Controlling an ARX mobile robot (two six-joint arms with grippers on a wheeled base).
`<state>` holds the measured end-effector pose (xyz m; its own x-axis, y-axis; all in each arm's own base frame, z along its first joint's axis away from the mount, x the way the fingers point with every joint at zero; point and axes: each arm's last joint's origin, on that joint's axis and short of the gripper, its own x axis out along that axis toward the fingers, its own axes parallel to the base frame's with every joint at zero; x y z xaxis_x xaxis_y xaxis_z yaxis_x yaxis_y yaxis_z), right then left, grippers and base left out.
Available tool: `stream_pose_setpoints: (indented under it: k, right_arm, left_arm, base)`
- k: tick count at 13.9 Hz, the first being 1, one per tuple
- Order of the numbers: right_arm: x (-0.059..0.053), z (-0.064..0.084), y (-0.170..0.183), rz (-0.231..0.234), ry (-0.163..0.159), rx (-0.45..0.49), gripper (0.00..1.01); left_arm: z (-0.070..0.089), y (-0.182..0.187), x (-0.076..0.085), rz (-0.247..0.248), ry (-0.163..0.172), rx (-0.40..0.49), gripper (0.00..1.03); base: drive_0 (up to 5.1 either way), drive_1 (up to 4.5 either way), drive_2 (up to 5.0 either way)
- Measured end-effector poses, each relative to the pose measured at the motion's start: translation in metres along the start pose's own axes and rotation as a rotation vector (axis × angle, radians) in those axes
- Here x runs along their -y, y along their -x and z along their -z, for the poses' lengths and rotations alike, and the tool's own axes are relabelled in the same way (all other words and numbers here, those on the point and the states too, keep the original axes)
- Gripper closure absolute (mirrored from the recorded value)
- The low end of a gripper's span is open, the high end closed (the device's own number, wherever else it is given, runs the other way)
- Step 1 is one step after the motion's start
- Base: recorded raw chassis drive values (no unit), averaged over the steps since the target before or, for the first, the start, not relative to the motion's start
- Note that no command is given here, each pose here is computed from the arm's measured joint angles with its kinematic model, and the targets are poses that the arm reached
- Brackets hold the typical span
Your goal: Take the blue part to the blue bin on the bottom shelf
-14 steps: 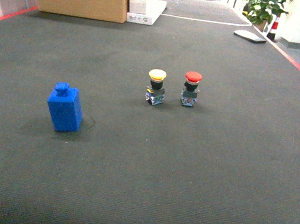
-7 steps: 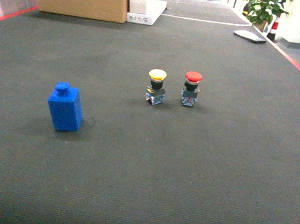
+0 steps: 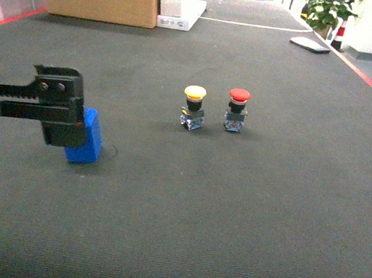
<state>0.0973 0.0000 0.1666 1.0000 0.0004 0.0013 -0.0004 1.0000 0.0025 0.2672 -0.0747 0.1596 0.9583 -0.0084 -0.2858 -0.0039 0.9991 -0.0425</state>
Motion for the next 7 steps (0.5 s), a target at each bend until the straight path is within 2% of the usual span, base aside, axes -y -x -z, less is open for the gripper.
stream_pose_setpoints:
  k: [3,5,7]
  right_arm:
    - [0.0,0.0,0.0,0.0,0.0,0.0,0.03]
    - [0.0,0.0,0.0,0.0,0.0,0.0,0.03]
    - [0.0,0.0,0.0,0.0,0.0,0.0,0.03]
  left_arm:
    - [0.01,-0.034,-0.005,-0.025,0.017,-0.04,0.05]
    - [0.025,-0.066,-0.008,-0.043,0.023,-0.089,0.05]
    - [0.035,-0.105,-0.006,-0.036,0.023,-0.126,0.05]
  base:
    - [0.0,0.0,0.0]
    - [0.0,0.0,0.0]
    - [0.0,0.0,0.0]
